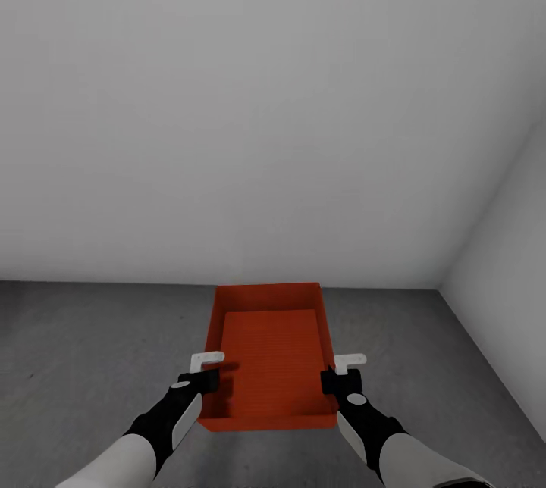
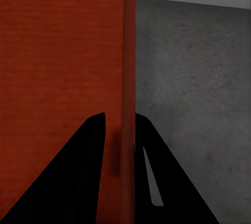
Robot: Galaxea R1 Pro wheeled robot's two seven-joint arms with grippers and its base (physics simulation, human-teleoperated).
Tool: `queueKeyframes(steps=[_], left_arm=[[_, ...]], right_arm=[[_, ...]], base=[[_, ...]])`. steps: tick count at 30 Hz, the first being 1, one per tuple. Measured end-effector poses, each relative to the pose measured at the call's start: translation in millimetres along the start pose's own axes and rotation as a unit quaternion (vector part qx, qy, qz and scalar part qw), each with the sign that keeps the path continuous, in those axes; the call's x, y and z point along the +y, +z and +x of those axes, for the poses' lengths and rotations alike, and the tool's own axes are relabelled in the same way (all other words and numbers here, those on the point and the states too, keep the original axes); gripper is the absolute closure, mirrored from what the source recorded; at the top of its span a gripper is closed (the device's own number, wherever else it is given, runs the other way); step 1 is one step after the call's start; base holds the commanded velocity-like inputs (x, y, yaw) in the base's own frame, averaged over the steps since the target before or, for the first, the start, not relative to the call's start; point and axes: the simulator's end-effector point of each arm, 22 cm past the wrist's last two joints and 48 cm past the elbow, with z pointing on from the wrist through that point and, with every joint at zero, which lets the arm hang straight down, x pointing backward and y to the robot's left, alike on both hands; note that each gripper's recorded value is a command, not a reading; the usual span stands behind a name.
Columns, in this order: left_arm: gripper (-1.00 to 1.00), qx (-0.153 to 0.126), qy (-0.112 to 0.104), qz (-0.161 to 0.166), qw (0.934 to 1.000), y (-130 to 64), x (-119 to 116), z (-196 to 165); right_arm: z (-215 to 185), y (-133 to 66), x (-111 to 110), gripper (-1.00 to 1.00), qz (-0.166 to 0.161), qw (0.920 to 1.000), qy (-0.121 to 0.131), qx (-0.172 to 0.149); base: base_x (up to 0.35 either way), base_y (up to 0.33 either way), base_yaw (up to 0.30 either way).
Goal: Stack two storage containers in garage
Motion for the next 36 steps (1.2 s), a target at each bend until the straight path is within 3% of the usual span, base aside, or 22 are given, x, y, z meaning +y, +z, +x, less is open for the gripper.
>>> queueKeyframes(steps=[20,36], left_arm=[[1.00,0.015,0.001,-0.002,0.9999,8.2,1.4,16.0],[1.00,0.021,0.002,-0.002,0.9998,10.6,2.0,21.2]], right_arm=[[17.8,5.6,1.5,1.00,-0.001,0.9999,0.000,0.015],[23.5,7.2,2.1,1.00,-0.002,0.9998,0.000,0.021]], base=[[0.000,0.000,-0.121],[0.000,0.000,-0.010]])
